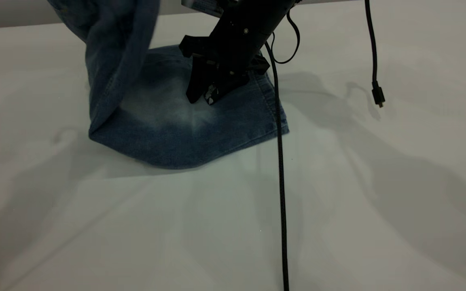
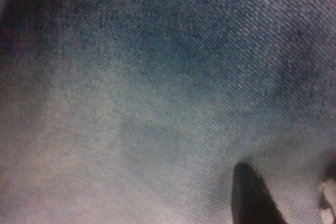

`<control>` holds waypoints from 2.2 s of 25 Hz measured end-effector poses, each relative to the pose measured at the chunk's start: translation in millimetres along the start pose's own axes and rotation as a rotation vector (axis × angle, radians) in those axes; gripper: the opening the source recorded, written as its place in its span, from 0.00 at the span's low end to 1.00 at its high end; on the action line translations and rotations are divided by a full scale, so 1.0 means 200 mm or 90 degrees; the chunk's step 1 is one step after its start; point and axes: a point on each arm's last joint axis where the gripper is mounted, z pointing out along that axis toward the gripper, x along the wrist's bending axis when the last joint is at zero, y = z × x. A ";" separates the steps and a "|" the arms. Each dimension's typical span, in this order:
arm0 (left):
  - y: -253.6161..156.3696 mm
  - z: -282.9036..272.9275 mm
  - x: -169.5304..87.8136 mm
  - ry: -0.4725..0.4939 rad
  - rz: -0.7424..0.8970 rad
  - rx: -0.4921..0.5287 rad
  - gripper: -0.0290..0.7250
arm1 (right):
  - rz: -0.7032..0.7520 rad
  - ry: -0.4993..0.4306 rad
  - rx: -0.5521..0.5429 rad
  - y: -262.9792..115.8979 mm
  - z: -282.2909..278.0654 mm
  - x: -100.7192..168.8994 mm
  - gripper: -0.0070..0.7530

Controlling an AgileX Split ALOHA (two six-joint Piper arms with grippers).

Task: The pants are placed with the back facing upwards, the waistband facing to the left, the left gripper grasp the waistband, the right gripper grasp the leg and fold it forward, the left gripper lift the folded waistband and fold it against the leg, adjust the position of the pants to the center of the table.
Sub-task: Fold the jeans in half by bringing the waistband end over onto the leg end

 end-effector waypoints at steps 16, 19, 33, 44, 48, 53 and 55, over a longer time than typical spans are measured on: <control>-0.01 0.05 -0.02 -0.006 0.027 -0.014 0.17 | -0.022 -0.057 -0.090 0.13 -0.41 -0.04 0.34; -0.01 0.05 -0.02 -0.006 0.033 -0.013 0.17 | -0.026 -0.059 -0.121 0.16 -0.50 -0.01 0.34; -0.11 0.35 0.03 -0.030 0.053 0.012 0.17 | -0.055 -0.081 -0.216 0.22 -1.12 0.06 0.34; -0.12 0.68 0.01 -0.072 0.040 0.008 0.17 | -0.098 -0.154 -0.260 0.19 -1.40 0.20 0.34; -0.14 0.75 0.04 -0.071 0.037 0.016 0.17 | -0.103 -0.159 -0.267 0.18 -1.46 0.24 0.34; -0.10 0.76 0.05 -0.055 0.043 0.001 0.17 | -0.091 -0.150 -0.253 0.17 -1.45 0.24 0.34; -0.07 0.76 0.05 -0.049 0.048 -0.010 0.19 | -0.086 -0.137 -0.256 0.17 -1.45 0.25 0.34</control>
